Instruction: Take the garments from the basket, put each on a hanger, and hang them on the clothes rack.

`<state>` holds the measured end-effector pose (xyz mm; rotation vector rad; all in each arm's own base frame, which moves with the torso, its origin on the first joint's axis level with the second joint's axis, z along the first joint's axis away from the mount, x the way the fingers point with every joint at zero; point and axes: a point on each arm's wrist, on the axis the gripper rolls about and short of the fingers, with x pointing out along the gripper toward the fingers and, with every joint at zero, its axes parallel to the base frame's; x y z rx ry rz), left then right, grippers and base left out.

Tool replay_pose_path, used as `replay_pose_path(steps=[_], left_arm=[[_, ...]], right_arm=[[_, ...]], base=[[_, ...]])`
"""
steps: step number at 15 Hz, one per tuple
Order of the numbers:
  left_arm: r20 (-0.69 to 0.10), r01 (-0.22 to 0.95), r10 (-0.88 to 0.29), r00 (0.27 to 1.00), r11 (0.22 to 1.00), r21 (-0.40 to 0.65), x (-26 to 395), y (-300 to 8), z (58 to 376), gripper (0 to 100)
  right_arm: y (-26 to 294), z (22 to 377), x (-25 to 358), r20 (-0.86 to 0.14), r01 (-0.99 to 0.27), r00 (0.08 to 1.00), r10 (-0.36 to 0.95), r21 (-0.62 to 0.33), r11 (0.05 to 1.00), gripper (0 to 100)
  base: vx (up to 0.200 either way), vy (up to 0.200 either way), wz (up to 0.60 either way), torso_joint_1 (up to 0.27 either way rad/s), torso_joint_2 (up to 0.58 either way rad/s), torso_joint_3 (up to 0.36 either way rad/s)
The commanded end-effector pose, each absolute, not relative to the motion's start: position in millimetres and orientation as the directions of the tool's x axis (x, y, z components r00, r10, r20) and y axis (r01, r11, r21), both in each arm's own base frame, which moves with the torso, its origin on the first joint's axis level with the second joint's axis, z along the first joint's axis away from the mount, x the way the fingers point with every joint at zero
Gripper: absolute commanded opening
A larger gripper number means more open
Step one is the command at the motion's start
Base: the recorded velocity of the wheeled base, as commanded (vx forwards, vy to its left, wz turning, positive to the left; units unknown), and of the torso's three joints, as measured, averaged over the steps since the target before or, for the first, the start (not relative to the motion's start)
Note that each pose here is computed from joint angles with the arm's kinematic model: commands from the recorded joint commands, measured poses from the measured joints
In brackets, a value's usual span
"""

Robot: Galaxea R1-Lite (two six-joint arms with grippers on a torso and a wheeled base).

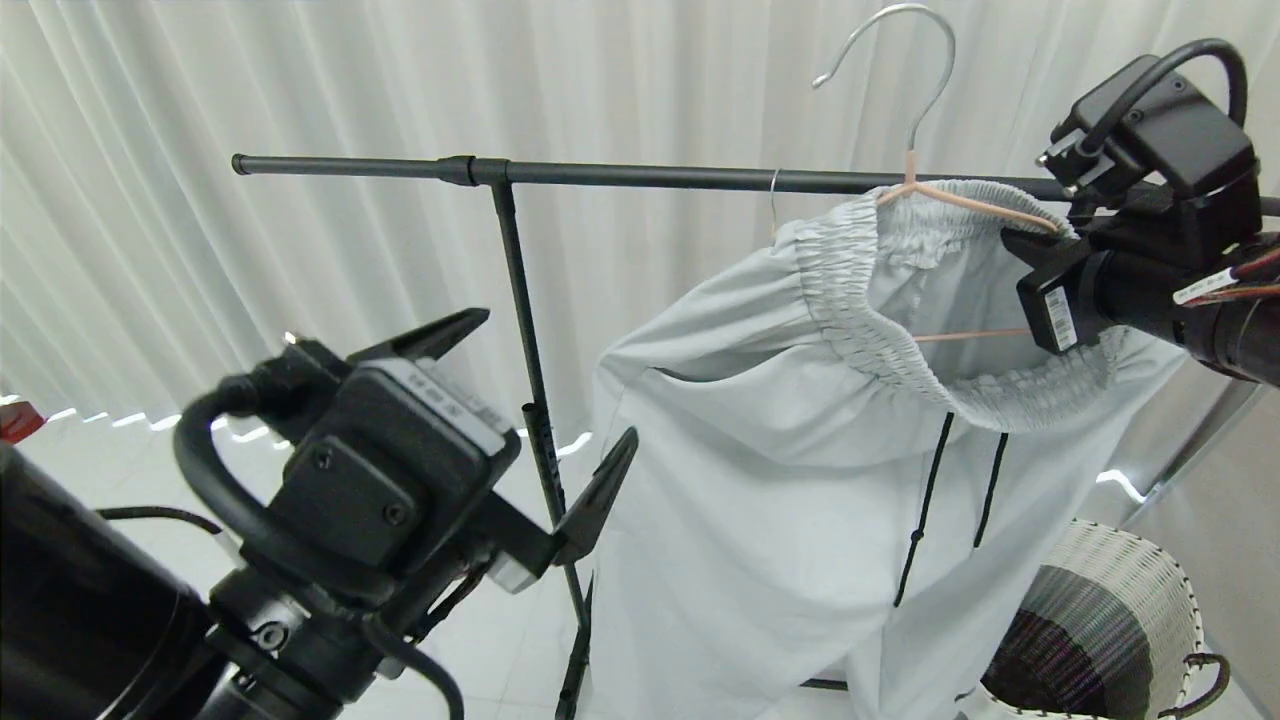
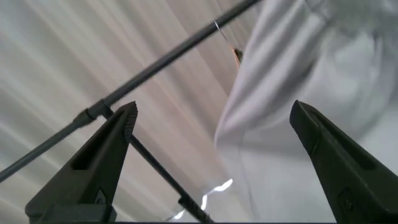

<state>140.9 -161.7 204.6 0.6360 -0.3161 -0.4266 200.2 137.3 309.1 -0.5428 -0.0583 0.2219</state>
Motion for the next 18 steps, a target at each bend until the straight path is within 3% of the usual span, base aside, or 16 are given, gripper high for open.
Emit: replay_pose_path(steps=[1, 6, 9, 14, 15, 18], left_arm=[[0.053, 0.251, -0.377, 0.925, 0.707, 0.661, 141, -133, 176, 100], [-0.1, 0.409, -0.422, 0.901, 0.75, 0.52, 153, -146, 142, 100], [-0.109, 0.408, -0.405, 0.908, 0.791, 0.455, 167, -152, 140, 100], [-0.089, 0.337, -0.333, 0.939, 0.831, 0.442, 186, -143, 144, 100], [-0.092, 0.338, -0.333, 0.939, 0.83, 0.443, 185, -142, 144, 0], [-0.099, 0.338, -0.329, 0.939, 0.83, 0.444, 187, -142, 142, 0]], right_arm=[[132, 314, 196, 0.015, -0.179, 0.976, 0.218, -0.511, 0.841, 0], [132, 320, 185, 0.041, -0.194, 0.968, 0.247, -0.501, 0.843, 0], [135, 322, 175, 0.052, -0.219, 0.958, 0.281, -0.498, 0.839, 0], [131, 317, 161, 0.046, -0.247, 0.95, 0.31, -0.5, 0.83, 0], [132, 315, 159, 0.041, -0.255, 0.947, 0.317, -0.502, 0.826, 0], [132, 316, 159, 0.042, -0.257, 0.946, 0.32, -0.502, 0.826, 0]], base=[[0.0, 0.0, 0.0, 0.0, 0.0, 0.0], [0.0, 0.0, 0.0, 0.0, 0.0, 0.0], [0.0, 0.0, 0.0, 0.0, 0.0, 0.0], [0.0, 0.0, 0.0, 0.0, 0.0, 0.0], [0.0, 0.0, 0.0, 0.0, 0.0, 0.0], [0.0, 0.0, 0.0, 0.0, 0.0, 0.0]])
